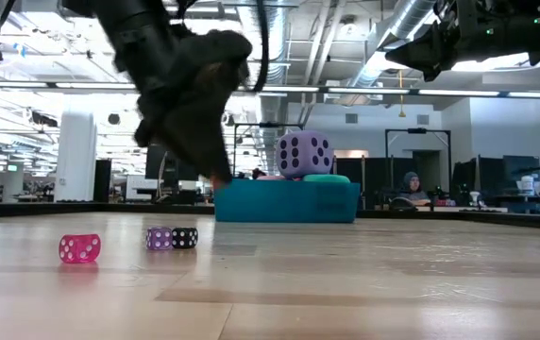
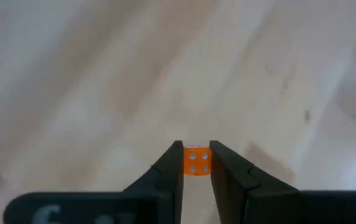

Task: Pick & Place Dice
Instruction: Put the small orange dice into the blue bin

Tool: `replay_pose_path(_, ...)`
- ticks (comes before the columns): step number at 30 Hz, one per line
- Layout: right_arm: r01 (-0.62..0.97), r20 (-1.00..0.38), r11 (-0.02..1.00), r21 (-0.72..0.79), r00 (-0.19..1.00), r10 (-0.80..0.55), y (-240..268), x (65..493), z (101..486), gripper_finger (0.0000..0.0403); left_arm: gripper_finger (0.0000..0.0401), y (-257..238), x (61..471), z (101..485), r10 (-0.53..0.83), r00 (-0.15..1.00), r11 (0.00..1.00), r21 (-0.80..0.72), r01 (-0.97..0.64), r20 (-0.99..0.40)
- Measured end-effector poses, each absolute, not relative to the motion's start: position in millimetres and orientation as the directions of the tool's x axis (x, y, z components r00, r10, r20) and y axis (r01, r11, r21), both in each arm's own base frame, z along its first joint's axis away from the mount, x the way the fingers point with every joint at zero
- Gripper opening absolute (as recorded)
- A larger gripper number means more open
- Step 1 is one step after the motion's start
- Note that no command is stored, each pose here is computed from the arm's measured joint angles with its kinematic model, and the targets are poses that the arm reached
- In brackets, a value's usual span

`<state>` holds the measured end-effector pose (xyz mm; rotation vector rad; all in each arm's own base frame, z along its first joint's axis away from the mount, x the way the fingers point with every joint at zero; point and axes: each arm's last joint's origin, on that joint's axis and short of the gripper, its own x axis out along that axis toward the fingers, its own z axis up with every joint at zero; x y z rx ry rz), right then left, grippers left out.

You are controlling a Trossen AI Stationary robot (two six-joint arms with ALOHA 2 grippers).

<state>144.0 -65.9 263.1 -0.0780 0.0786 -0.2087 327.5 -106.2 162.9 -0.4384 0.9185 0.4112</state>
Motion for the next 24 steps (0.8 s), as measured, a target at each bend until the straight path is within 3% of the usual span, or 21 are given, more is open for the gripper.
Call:
replay_pose_path(13, 0.204, -0.071, 0.975, -0.085, 0.975, -0.21, -66, 144, 263, 0.0, 0.0052, -36, 330, 210, 0.371, 0.595, 0.819, -0.051, -0.572, -0.713)
replay_pose_path(24, 0.191, -0.068, 0.978, -0.088, 0.978, -0.197, -64, 145, 263, 0.0, 0.0056, 45, 328, 213, 0.555, 0.476, 0.669, 0.024, -0.743, -0.682)
